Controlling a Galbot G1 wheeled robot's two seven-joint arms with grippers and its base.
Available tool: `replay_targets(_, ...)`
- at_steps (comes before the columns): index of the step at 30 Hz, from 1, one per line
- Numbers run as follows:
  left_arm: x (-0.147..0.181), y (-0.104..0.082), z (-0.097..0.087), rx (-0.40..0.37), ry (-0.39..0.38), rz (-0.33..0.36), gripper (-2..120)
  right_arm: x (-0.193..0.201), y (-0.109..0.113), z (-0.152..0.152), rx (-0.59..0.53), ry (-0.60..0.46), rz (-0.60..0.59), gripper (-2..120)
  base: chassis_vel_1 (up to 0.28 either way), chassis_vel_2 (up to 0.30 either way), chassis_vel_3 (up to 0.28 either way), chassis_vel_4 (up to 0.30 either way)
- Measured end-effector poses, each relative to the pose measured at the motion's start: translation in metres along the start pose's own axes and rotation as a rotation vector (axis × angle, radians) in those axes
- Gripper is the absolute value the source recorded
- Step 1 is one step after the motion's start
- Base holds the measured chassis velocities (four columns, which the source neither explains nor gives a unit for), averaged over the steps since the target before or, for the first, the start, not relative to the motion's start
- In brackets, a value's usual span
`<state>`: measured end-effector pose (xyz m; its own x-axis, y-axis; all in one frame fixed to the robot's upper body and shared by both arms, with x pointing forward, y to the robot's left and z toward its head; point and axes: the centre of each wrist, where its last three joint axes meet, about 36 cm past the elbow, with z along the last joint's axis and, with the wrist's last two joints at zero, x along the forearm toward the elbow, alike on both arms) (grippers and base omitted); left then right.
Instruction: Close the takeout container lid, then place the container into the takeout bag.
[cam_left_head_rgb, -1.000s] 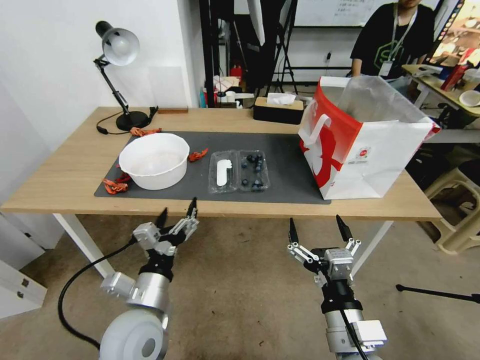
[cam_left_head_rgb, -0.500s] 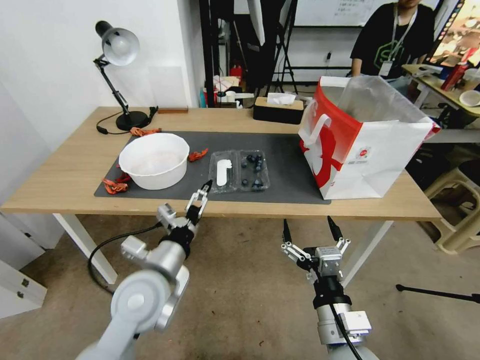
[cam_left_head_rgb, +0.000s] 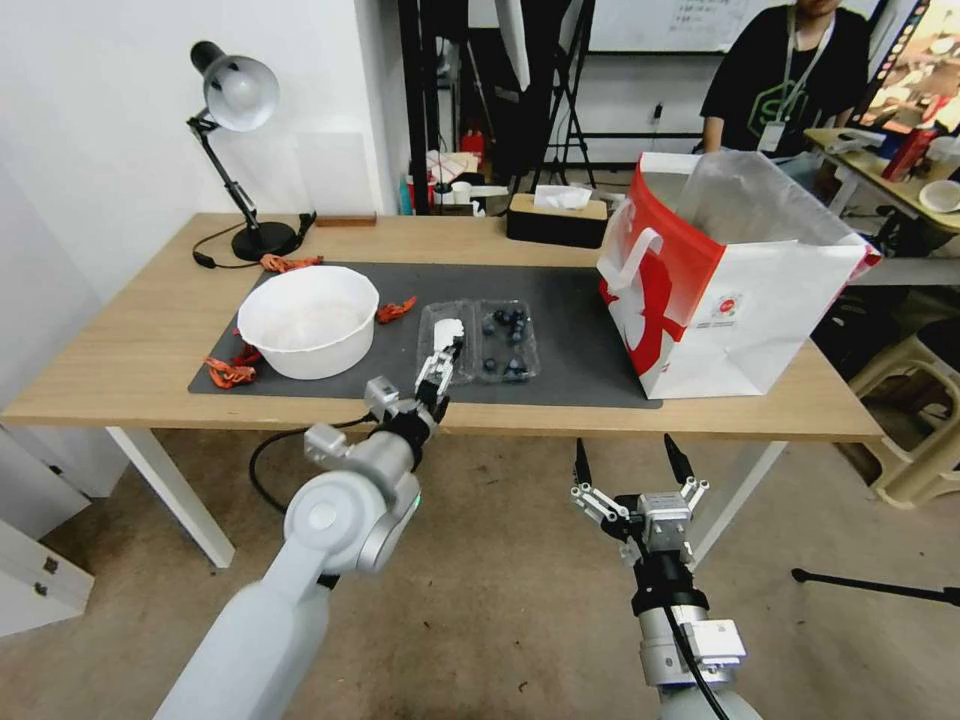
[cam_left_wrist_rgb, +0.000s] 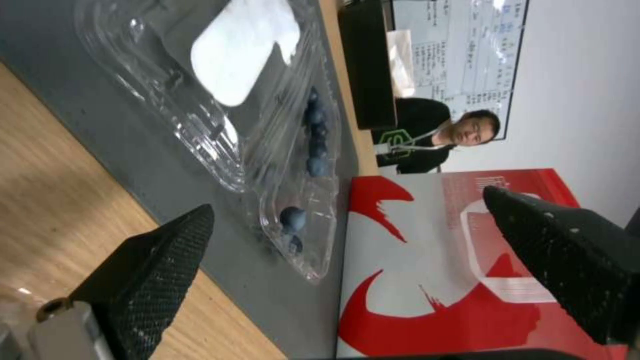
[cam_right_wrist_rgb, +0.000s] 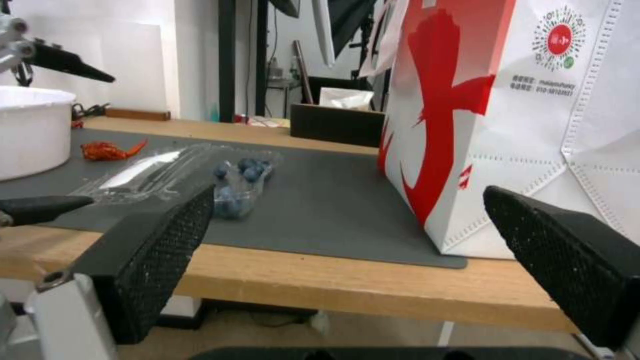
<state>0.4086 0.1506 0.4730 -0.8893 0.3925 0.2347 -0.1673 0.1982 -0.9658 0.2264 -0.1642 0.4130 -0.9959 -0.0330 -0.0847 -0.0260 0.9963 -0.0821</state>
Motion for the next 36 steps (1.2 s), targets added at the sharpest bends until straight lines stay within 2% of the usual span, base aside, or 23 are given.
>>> replay_targets(12, -0.024, -0.004, 0.005, 0.001, 0.008, -0.046, 100, 0.002, -0.001, -0.004, -0.003, -0.002, 0.012, 100, 0.000, 0.000, 0.000, 0.000)
replay_targets(25, -0.042, 0.000, -0.006, -0.007, -0.049, -0.085, 100, 0.002, -0.001, -0.005, -0.003, -0.008, 0.018, 100, 0.000, 0.000, 0.000, 0.000)
replay_targets(29, -0.043, 0.003, -0.008, -0.042, -0.075, -0.084, 100, 0.002, -0.001, -0.005, -0.005, -0.009, 0.017, 100, 0.000, 0.000, 0.000, 0.000)
replay_targets(31, -0.043, 0.008, -0.005, -0.095, -0.107, -0.064, 100, 0.002, -0.001, -0.005, -0.006, -0.010, 0.018, 100, 0.000, 0.000, 0.000, 0.000)
replay_targets(32, -0.043, 0.008, -0.005, -0.095, -0.107, -0.064, 100, 0.002, -0.001, -0.005, -0.006, -0.010, 0.018, 100, 0.000, 0.000, 0.000, 0.000)
replay_targets(34, -0.041, 0.014, 0.001, -0.176, -0.140, -0.021, 100, 0.001, 0.000, -0.004, -0.005, -0.012, 0.018, 100, 0.000, 0.000, 0.000, 0.000)
replay_targets(35, -0.041, 0.014, 0.001, -0.176, -0.140, -0.021, 100, 0.001, 0.000, -0.004, -0.005, -0.012, 0.018, 100, 0.000, 0.000, 0.000, 0.000)
replay_targets(36, -0.039, 0.017, 0.005, -0.223, -0.157, 0.014, 100, 0.002, 0.000, -0.003, -0.004, -0.012, 0.018, 100, 0.000, 0.000, 0.000, 0.000)
